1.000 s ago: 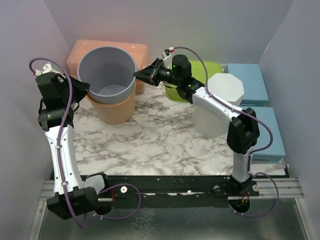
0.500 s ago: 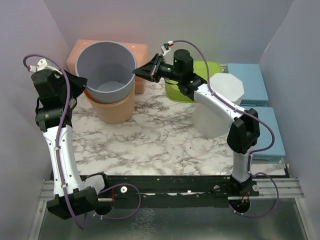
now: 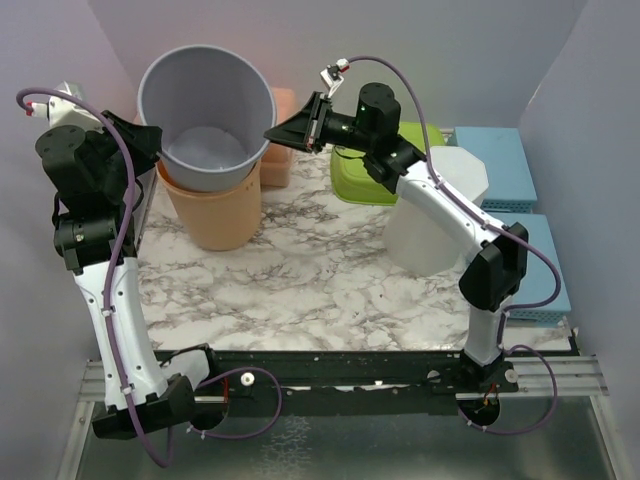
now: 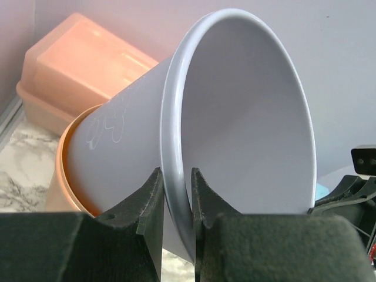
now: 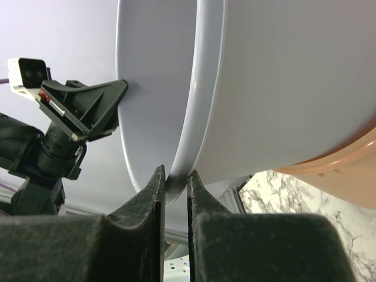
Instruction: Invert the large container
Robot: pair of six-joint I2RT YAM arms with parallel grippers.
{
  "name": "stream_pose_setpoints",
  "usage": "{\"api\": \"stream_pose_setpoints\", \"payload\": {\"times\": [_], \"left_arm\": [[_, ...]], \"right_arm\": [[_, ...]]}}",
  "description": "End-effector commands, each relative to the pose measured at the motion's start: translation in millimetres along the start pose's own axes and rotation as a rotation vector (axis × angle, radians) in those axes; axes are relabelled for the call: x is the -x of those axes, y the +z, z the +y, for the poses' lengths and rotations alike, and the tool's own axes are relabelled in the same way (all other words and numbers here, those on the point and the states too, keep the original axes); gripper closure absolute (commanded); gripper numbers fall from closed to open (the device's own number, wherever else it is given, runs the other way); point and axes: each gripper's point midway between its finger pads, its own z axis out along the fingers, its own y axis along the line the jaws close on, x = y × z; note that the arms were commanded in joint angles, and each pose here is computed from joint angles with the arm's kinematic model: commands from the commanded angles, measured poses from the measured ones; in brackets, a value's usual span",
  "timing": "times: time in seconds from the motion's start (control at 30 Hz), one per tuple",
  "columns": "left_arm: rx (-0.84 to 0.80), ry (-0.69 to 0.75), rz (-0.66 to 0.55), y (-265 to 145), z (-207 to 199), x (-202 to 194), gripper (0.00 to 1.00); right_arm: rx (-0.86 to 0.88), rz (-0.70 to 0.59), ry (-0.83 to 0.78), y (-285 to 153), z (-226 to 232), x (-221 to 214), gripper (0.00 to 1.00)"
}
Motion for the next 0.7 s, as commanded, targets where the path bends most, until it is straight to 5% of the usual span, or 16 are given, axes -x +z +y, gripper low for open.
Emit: {"api": "stream_pose_setpoints", "payload": {"times": [0.0, 0.67], "left_arm": [[-0.292, 0.106, 0.026, -11, -62, 0, 1.0], [-0.455, 0.096, 0.078, -18, -88, -19, 1.0]], "right_arm": [[0.231, 0.021, -0.257, -16, 86, -13, 1.0], [0.17, -0.033, -0.422, -42, 99, -18, 0.99]]}}
